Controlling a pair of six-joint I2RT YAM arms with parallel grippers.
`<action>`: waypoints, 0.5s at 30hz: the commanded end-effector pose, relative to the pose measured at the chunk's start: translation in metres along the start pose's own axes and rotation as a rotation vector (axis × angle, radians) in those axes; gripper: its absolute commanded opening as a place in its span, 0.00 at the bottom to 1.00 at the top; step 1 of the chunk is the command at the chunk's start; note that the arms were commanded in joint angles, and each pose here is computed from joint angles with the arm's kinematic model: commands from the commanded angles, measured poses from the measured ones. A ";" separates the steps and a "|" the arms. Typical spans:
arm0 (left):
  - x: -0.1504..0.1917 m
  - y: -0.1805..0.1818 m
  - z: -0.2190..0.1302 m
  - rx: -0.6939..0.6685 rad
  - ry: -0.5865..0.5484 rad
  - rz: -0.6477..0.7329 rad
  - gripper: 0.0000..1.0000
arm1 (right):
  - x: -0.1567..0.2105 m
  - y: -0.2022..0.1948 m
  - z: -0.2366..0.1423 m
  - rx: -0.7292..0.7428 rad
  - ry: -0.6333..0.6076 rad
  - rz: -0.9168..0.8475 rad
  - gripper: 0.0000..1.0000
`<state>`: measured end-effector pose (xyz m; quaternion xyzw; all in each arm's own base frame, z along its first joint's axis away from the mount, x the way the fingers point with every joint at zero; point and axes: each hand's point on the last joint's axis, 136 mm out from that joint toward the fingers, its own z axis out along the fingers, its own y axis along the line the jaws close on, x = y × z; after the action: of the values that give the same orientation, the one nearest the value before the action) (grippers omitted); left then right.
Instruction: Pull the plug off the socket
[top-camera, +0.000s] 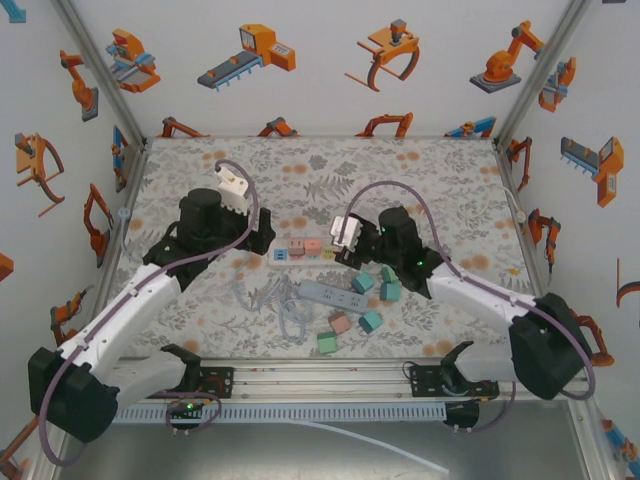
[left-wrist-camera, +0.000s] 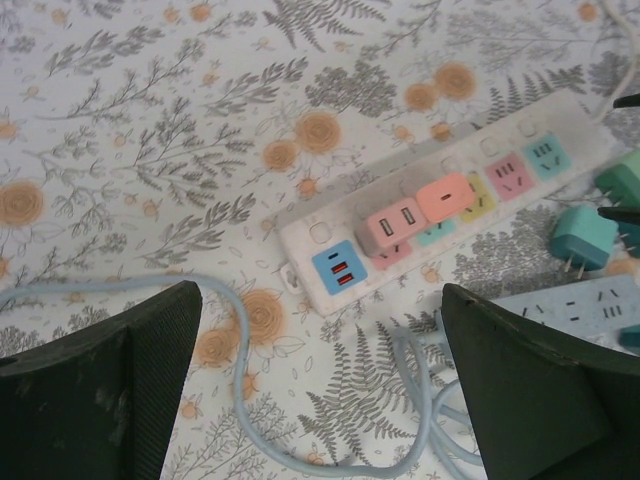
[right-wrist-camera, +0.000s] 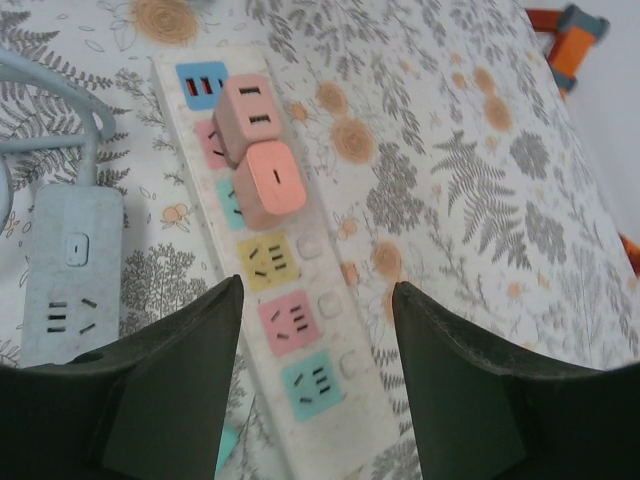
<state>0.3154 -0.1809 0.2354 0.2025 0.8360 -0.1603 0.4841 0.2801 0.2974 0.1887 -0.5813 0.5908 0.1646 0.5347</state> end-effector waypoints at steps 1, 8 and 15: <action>-0.001 0.018 0.000 -0.079 0.022 -0.056 0.97 | -0.013 0.016 0.017 -0.174 -0.039 -0.050 0.58; 0.015 0.038 0.018 -0.123 0.130 -0.190 0.99 | -0.011 0.026 0.057 -0.392 -0.007 0.072 0.58; 0.038 0.039 0.043 -0.085 0.272 -0.321 0.93 | 0.011 0.020 0.089 -0.406 0.082 0.141 0.57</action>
<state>0.3533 -0.1560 0.1865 0.0912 0.9079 -0.1453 0.3824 0.3067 0.3657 0.1399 -0.6426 0.5975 0.2797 0.3897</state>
